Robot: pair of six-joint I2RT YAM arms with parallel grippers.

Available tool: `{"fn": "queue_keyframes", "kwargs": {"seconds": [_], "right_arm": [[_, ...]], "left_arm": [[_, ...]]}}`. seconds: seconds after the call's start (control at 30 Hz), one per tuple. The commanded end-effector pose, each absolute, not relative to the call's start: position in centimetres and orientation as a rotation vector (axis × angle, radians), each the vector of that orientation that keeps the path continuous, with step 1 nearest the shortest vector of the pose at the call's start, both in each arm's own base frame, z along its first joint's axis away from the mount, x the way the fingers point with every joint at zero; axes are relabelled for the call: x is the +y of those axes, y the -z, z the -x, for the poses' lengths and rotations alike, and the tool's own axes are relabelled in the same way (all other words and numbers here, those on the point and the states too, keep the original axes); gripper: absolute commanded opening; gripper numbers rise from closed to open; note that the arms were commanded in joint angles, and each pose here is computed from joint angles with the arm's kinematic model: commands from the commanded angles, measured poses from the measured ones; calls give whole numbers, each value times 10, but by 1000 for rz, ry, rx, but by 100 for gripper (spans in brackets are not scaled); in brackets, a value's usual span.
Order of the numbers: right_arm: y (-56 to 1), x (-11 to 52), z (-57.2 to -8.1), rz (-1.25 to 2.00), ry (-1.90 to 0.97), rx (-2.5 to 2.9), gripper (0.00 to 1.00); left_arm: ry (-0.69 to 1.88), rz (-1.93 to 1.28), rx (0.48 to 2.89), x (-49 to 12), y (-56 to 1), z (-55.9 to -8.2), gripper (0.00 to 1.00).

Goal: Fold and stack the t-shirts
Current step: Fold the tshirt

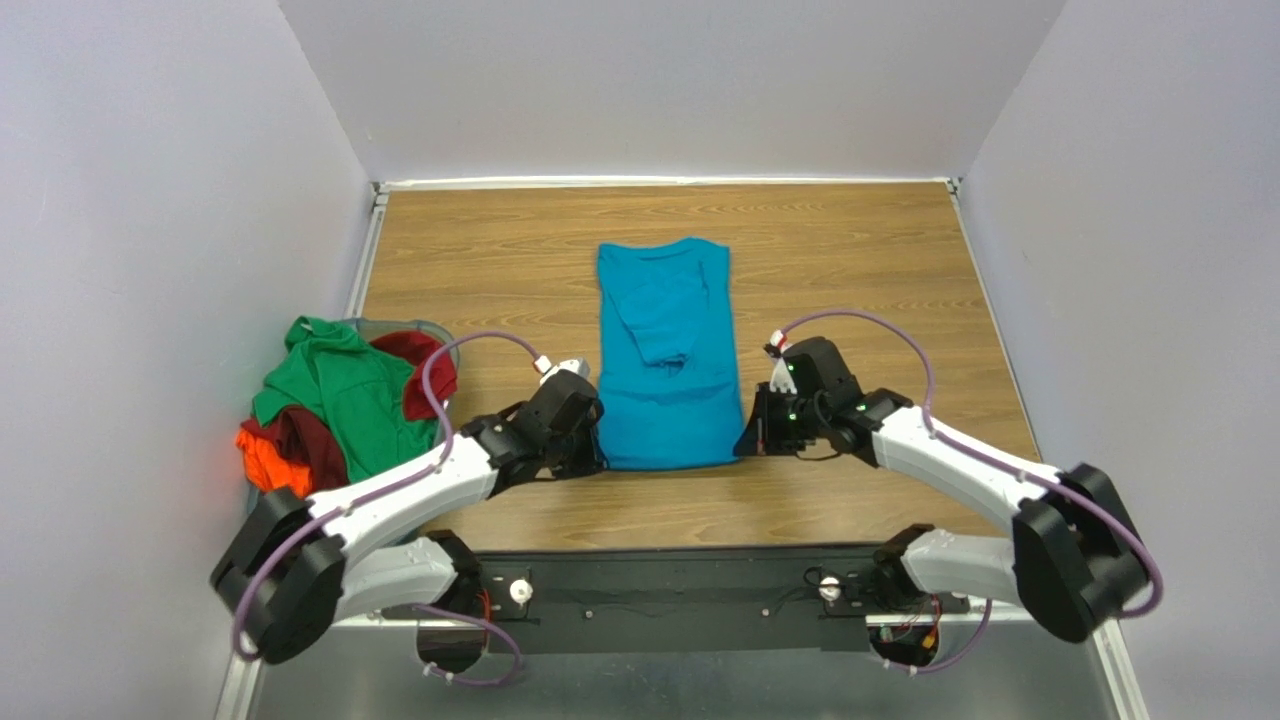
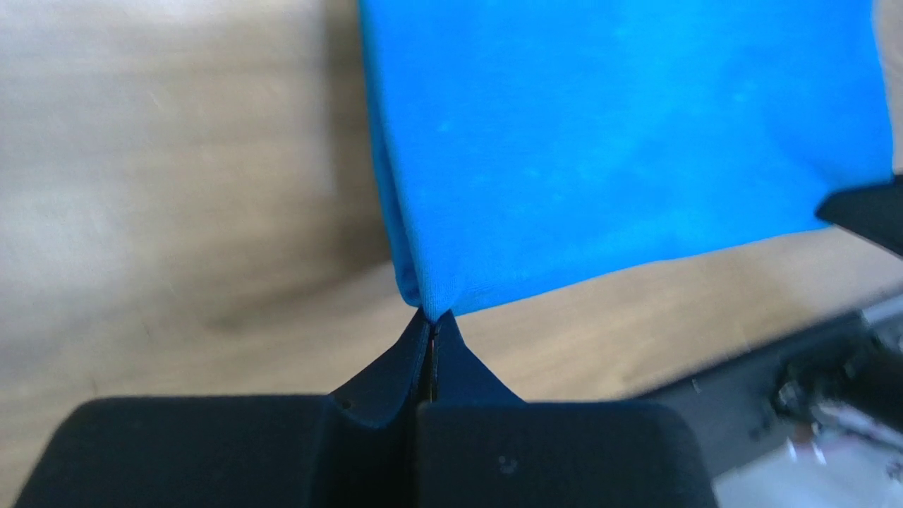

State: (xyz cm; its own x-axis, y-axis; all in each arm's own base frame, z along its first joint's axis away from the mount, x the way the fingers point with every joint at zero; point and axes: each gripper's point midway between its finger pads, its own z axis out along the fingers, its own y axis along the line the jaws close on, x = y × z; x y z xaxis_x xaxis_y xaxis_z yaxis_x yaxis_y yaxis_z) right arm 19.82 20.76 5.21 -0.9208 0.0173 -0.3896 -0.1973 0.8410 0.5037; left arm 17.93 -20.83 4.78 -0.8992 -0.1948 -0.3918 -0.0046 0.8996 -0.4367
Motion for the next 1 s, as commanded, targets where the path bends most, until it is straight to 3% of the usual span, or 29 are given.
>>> {"fn": "queue_keyframes", "kwargs": {"seconds": [0.0, 0.3, 0.5, 0.8, 0.97], "right_arm": [[-79, 214, -149, 206, -997, 2730, 1], [-162, 216, -114, 382, -1199, 2654, 1], [-188, 217, -113, 383, -1215, 2622, 1], [-183, 203, -183, 196, -817, 2593, 1], [-182, 205, -208, 148, -746, 2570, 1]], "left_arm": [[638, 155, 2644, -209, -75, -152, 0], [855, 193, 2506, -204, -150, -132, 0], [928, 196, 2346, -198, -202, -139, 0], [836, 127, 2180, -209, -227, -182, 0], [806, 132, 2060, -215, -244, -212, 0]]}}
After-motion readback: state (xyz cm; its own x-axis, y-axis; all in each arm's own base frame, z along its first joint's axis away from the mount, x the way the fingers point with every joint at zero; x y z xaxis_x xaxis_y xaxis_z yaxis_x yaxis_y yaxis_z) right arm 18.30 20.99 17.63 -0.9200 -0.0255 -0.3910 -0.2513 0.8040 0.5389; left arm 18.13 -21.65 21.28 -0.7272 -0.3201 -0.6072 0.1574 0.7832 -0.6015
